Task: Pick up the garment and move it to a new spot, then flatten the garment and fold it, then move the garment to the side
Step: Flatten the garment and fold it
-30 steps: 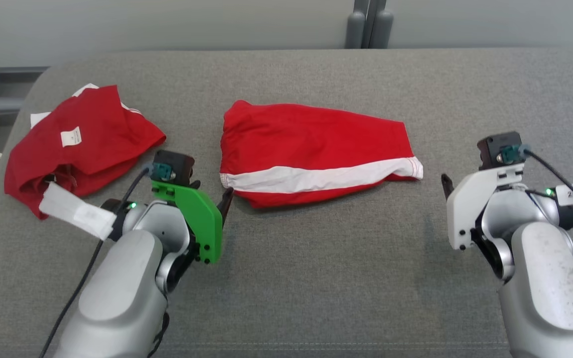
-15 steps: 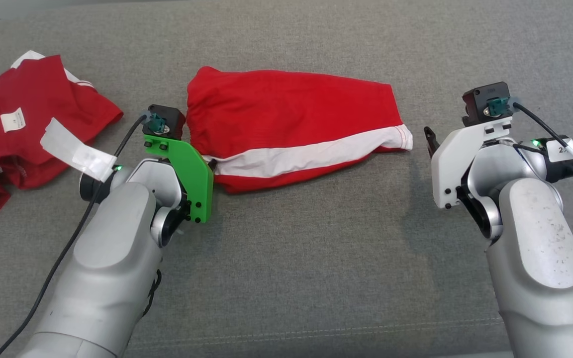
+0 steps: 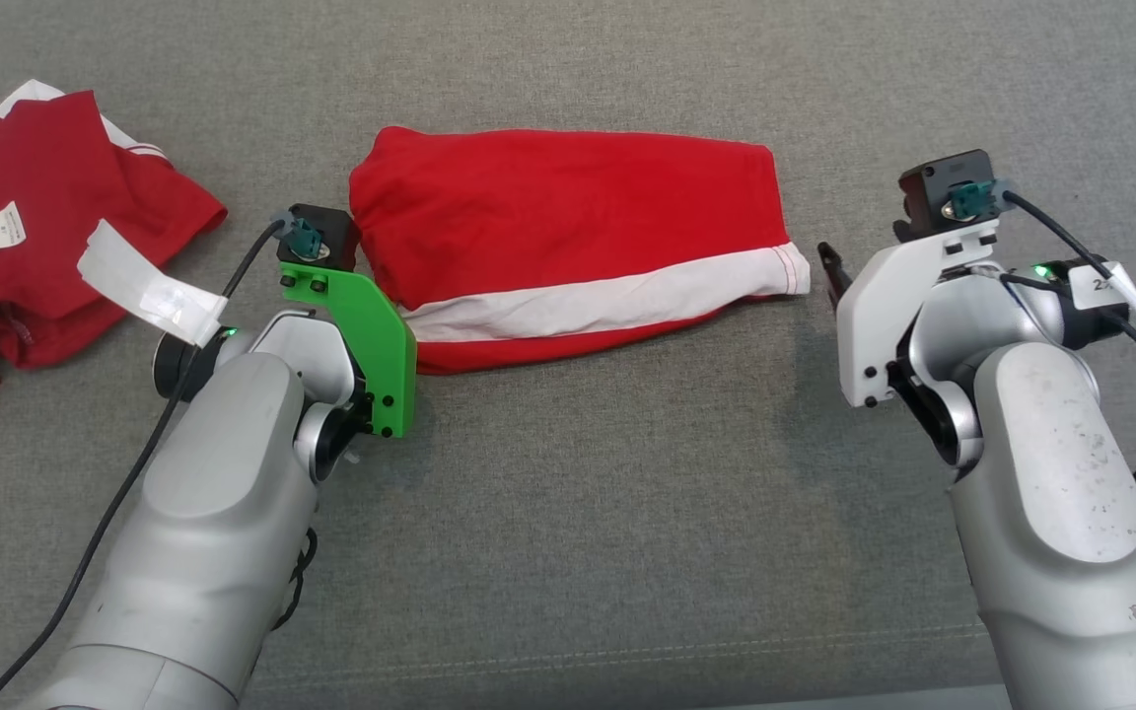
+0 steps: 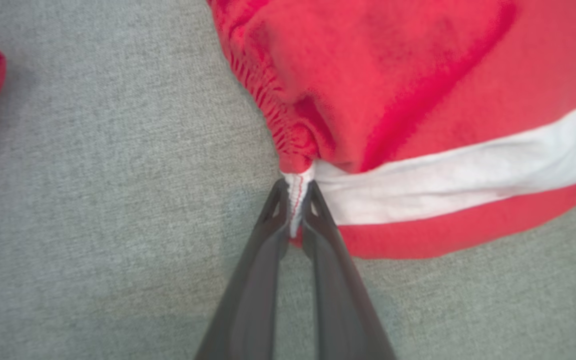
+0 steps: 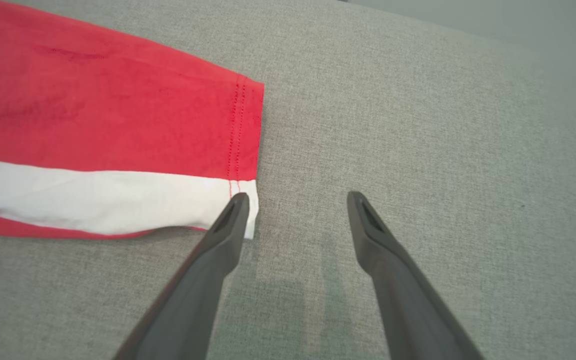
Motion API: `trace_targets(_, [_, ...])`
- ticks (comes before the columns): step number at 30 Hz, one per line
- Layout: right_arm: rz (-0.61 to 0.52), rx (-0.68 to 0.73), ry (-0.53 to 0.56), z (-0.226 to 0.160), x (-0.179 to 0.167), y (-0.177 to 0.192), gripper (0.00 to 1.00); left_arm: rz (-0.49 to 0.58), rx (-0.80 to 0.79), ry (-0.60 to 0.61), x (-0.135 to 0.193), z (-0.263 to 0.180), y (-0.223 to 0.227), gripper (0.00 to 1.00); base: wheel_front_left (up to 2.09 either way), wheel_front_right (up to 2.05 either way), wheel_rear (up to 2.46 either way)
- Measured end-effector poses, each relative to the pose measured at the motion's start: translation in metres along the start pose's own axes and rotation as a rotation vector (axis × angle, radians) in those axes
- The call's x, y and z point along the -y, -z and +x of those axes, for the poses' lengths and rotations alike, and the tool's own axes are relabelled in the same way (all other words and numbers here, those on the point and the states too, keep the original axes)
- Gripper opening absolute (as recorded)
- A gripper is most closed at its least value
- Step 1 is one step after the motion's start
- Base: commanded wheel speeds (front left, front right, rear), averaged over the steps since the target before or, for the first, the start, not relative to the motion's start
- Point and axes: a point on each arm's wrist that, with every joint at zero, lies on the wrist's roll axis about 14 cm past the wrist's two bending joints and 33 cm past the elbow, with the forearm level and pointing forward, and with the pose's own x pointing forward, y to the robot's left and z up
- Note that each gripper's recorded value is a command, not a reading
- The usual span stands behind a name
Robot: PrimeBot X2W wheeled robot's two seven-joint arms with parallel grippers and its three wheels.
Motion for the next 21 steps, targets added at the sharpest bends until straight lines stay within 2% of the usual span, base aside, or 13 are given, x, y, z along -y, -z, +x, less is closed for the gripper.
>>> trace_targets(6, [0.004, -0.038, -0.063, 0.004, -0.019, 0.007, 1.00, -0.004, 0.000, 0.015, 0.005, 0.004, 0.001, 0.00, 0.00, 0.00, 0.00])
trace_targets(13, [0.028, -0.115, -0.083, 0.011, -0.024, 0.024, 1.00, -0.011, 0.011, 0.015, 0.005, 0.004, 0.000, 0.00, 0.00, 0.00, 0.00])
trace_targets(14, [0.031, -0.122, -0.088, 0.013, -0.025, 0.024, 0.98, -0.010, 0.011, 0.017, 0.005, 0.004, 0.000, 0.00, 0.00, 0.00, 0.00])
trace_targets(17, [0.032, -0.127, -0.091, 0.020, -0.026, 0.022, 1.00, -0.011, 0.015, 0.017, 0.004, 0.005, -0.001, 0.00, 0.00, 0.00, 0.00])
trace_targets(19, [0.033, -0.145, -0.095, 0.024, -0.027, 0.025, 0.98, -0.011, 0.018, 0.017, 0.003, 0.006, -0.001, 0.00, 0.00, 0.00, 0.00])
trace_targets(21, [0.036, -0.175, -0.102, 0.028, -0.030, 0.034, 0.88, -0.018, 0.016, 0.017, 0.002, 0.006, 0.000, 0.00, 0.00, 0.00, 0.00])
